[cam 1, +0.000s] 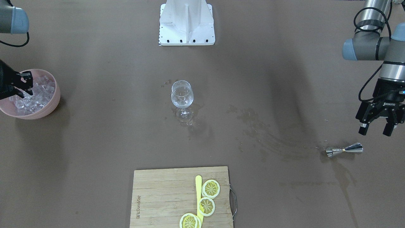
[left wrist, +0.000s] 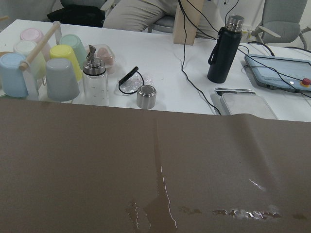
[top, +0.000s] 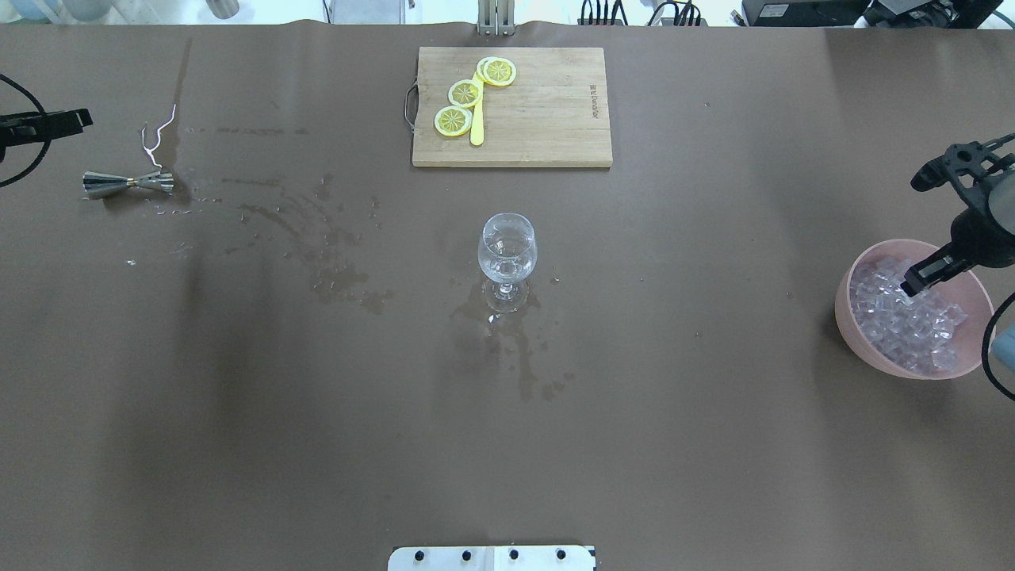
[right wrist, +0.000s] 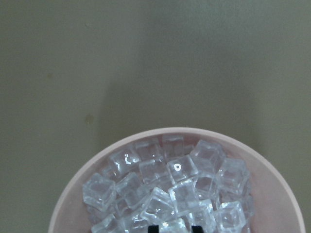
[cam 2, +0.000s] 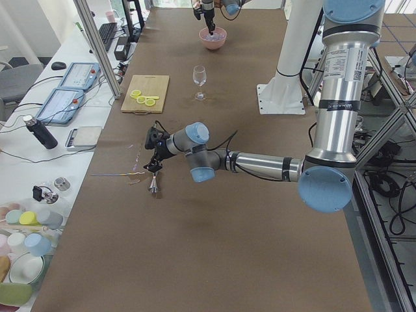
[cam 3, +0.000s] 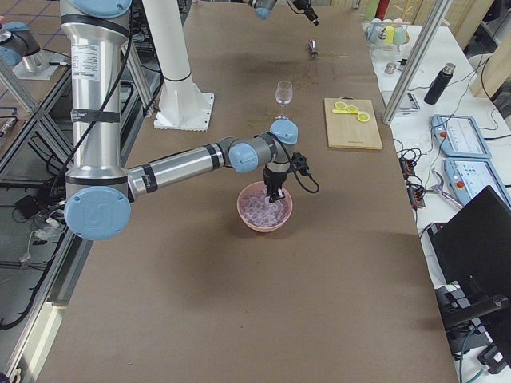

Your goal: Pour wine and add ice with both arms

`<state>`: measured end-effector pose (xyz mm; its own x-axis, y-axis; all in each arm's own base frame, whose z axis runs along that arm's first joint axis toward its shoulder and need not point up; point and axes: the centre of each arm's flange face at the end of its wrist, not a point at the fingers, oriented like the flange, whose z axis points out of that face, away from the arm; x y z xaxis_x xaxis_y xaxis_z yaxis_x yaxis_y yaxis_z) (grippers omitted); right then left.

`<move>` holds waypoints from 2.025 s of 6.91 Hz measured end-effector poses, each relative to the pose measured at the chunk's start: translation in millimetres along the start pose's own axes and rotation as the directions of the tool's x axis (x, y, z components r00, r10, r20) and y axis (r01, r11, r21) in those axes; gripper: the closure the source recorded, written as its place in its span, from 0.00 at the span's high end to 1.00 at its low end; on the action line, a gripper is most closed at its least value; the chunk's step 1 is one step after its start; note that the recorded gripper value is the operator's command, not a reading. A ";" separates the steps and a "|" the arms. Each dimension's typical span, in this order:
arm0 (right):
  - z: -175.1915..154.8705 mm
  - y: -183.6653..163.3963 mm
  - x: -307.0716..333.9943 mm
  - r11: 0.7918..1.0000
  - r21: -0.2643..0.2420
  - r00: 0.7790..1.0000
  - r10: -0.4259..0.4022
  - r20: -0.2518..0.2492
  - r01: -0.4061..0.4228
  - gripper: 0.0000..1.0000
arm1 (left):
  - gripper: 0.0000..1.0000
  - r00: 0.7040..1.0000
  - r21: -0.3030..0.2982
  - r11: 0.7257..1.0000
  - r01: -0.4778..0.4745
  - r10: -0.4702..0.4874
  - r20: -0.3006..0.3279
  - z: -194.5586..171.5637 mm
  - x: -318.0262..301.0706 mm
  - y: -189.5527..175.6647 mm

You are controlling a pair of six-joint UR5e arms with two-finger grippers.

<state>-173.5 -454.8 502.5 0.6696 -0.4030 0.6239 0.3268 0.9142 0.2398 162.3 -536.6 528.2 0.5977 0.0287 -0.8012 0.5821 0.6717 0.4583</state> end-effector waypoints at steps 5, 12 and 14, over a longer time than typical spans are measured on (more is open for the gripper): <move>-105.3 -53.7 -42.5 0.976 0.182 0.984 0.096 0.148 -0.123 0.00 | 0.98 1.000 -0.117 0.993 -0.017 0.018 0.003 -29.4 -42.5 -69.0; -159.5 -136.8 -279.8 0.871 0.244 0.877 0.332 0.347 -0.426 0.00 | 0.98 0.997 -0.392 0.918 -0.053 0.068 0.024 -88.4 -107.1 -176.6; -142.8 -135.4 -358.9 0.828 0.276 0.849 0.376 0.372 -0.487 0.00 | 0.98 0.997 -0.408 0.911 -0.059 0.078 0.028 -89.8 -111.4 -176.6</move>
<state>-362.7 -440.1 139.9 0.4432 0.0174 0.8963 -0.2397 0.9657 0.0998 -56.6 -591.9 502.0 0.6564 0.0599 -0.7520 0.2698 0.9123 0.3080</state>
